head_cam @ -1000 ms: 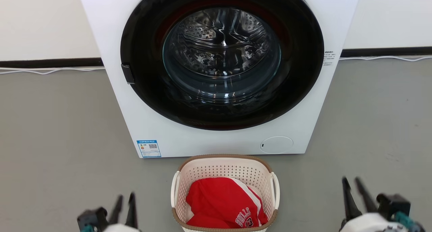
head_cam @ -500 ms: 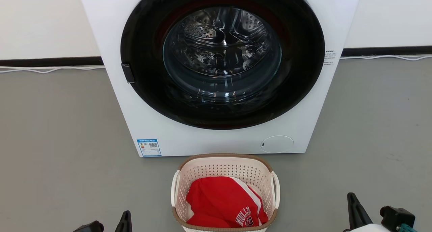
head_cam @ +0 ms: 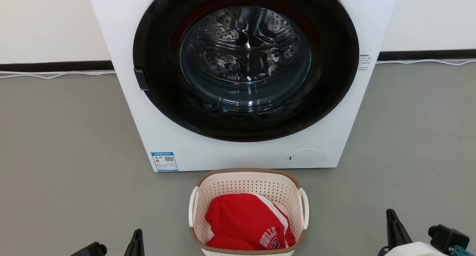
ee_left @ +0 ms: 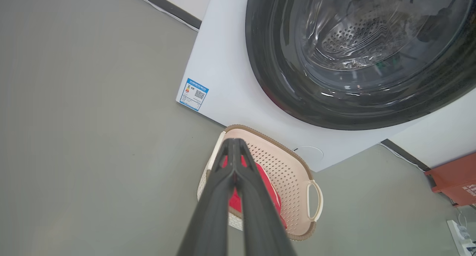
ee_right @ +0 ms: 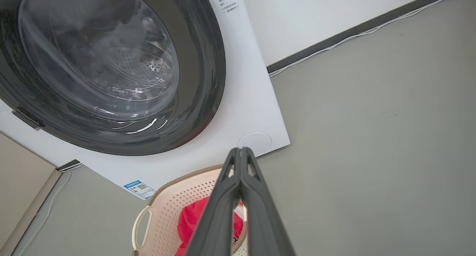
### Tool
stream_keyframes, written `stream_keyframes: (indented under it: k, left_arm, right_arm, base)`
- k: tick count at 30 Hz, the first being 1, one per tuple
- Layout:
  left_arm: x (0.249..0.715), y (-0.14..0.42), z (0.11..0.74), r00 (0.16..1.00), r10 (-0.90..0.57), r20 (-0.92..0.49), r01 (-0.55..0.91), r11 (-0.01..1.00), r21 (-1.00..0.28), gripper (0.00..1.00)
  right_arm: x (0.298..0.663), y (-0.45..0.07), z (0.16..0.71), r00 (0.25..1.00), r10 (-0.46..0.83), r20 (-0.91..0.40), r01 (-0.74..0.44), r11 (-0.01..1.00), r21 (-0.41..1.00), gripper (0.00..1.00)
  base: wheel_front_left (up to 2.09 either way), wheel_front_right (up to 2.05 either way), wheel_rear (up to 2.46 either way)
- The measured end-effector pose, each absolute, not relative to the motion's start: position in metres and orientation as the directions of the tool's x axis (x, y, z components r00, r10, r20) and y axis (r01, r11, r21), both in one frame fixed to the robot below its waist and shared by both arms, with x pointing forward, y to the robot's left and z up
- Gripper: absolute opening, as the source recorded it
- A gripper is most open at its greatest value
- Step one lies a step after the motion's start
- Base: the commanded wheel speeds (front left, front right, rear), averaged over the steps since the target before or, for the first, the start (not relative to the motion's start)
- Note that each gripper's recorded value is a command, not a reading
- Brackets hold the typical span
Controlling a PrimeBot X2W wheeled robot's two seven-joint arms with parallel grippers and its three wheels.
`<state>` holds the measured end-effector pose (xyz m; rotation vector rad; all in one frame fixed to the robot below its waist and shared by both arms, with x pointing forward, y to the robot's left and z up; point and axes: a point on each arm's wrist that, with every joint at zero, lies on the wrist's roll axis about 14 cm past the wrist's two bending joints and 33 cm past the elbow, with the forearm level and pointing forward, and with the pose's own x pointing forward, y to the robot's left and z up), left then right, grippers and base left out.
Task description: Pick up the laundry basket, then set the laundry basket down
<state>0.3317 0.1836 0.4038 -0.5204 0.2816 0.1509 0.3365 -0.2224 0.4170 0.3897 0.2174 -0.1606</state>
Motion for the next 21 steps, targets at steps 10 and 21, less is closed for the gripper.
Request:
stream_keyframes:
  k: [10, 21]
  left_arm:
    - [0.3339, 0.1856, 0.4059, 0.948, 0.072, -0.309, -0.241, 0.798, -0.553, 0.0]
    - [0.3384, 0.1867, 0.4111, 0.951, 0.069, -0.302, -0.255, 0.731, -0.633, 0.0]
  right_arm:
    - [0.3403, -0.224, 0.4222, 0.965, -0.125, -0.231, 0.222, 0.86, 0.46, 0.0]
    - [0.3432, -0.2248, 0.4253, 0.964, -0.132, -0.233, 0.243, 0.795, 0.556, 0.0]
  base:
    - [0.0, 0.0, 0.0]
    - [0.0, 0.0, 0.0]
